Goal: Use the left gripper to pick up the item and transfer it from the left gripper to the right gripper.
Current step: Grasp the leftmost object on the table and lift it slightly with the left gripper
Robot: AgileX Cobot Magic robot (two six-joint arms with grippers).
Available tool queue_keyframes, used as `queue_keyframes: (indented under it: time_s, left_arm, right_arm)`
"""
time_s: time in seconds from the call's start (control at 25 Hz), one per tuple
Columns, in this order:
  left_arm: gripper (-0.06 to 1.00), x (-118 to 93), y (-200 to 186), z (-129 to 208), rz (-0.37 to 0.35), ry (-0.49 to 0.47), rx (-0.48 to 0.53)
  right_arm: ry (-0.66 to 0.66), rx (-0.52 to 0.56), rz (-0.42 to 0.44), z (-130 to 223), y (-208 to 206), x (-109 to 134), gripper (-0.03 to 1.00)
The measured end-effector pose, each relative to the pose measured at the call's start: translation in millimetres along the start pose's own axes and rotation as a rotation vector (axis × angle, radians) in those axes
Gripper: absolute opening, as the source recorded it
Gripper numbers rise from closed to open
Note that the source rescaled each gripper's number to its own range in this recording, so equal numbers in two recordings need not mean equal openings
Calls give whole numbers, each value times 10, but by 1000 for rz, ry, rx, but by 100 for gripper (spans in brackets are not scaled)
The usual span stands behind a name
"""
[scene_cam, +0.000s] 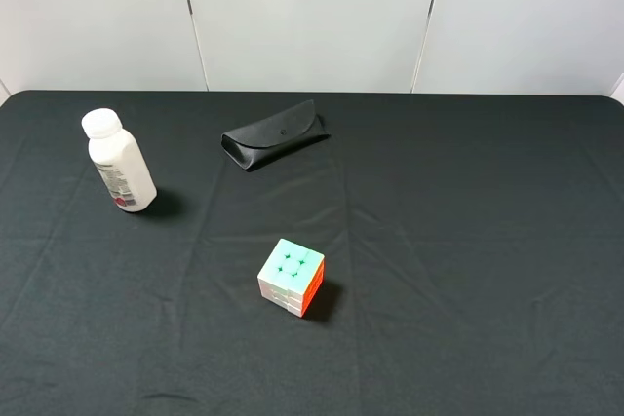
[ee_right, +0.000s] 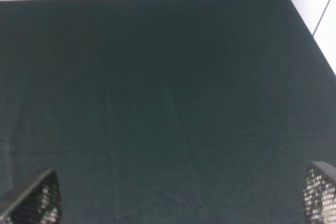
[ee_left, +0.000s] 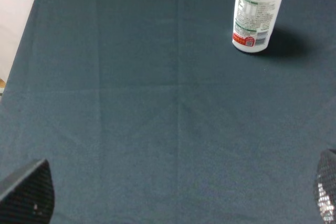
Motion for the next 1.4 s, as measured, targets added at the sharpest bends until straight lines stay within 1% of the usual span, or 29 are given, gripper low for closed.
queue_keyframes:
  time_s: [0.12, 0.24, 0.36, 0.44, 0.6, 0.68, 0.8, 0.92, 1.12, 1.24, 1.4]
  left_arm:
    - [98, 30, -110, -132, -6, -1, -28]
    - [98, 91, -230, -400, -8, 0, -27]
    - [98, 160, -252, -730, 1, 1, 14]
    - [98, 199, -223, -945, 12, 0, 54]
    - [98, 243, -60, -1335, 55, -6, 173]
    - [98, 257, 66, -1485, 77, -6, 238]
    - [98, 258, 343, -1739, 114, -14, 303]
    - [98, 179, 645, -1888, 164, 3, 371]
    - [98, -89, 1175, -2019, 241, 56, 489]
    - [98, -255, 1483, -2013, 273, 83, 562]
    - [98, -409, 1862, -1829, 304, 95, 684]
  right_arm:
    - [0, 0, 0, 0, 0, 0, 100]
    - [0, 0, 0, 0, 0, 0, 100]
    - [0, 0, 0, 0, 0, 0, 100]
    - [0, 0, 0, 0, 0, 0, 100]
    - [0, 0, 0, 0, 0, 0, 100]
    - [0, 0, 0, 0, 0, 0, 100]
    - [0, 0, 0, 0, 0, 0, 100]
    - [0, 0, 0, 0, 0, 0, 100]
    - [0, 0, 0, 0, 0, 0, 100]
    - [0, 0, 0, 0, 0, 0, 100]
    - [0, 0, 0, 0, 0, 0, 100]
Point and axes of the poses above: a point on each arm's last joint axis where the gripper is mounted, y pointing out along that axis toward the gripper, x along the wrist's bending axis when the last joint is at zero, z = x × y, the point moved 9 cm from there along y, pointing out along that axis toward the gripper, and after that the axes turned 11 degrees about y, right-handed, at the moved point
